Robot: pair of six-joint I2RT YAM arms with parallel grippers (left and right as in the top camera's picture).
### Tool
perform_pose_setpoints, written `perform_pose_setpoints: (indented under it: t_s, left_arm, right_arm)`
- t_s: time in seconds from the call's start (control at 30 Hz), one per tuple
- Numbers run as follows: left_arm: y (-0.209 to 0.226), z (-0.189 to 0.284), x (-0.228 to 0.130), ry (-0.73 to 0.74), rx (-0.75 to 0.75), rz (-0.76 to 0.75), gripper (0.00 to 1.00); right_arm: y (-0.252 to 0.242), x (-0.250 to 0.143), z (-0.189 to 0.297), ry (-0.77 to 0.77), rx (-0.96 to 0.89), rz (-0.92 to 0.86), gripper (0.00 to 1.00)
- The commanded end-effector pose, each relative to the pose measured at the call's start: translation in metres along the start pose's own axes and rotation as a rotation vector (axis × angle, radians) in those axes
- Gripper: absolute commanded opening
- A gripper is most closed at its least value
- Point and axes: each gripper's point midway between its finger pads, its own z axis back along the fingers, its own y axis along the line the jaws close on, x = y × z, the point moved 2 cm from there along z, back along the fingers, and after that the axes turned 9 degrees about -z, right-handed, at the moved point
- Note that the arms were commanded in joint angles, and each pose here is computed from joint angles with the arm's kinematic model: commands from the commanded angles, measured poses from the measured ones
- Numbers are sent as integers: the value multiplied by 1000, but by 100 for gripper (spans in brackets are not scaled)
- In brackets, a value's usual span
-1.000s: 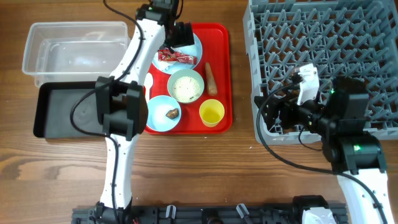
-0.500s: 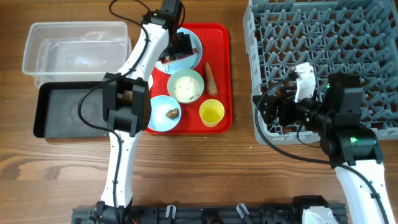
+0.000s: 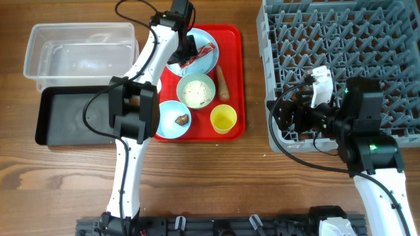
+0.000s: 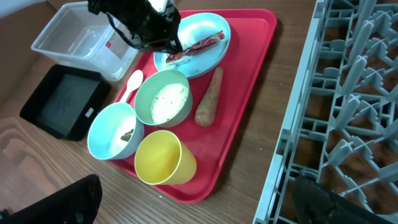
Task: Sort waste into correct bins and load items into the dishwasher rack
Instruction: 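Grasp the white tissue on the plate with the left gripper, then carry the tissue left and drop it into the clear bin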
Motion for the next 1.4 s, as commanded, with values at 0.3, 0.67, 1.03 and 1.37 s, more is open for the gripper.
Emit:
perform_pose_setpoints:
  t_s: [0.3, 0.67, 1.03, 1.37]
  left_arm:
    - [-5, 105, 30, -172, -88, 12, 4]
    - [81, 217, 33, -302, -15, 153, 4]
    - [195, 192, 31, -248, 83, 362, 4]
    - [205, 172, 26, -205, 80, 380, 100]
  right_arm:
    - [5, 7, 2, -13, 16, 20, 100]
    - [5, 7, 2, -14, 16, 21, 100]
    - [5, 7, 2, -14, 16, 20, 100]
    - [5, 7, 2, -14, 16, 20, 100]
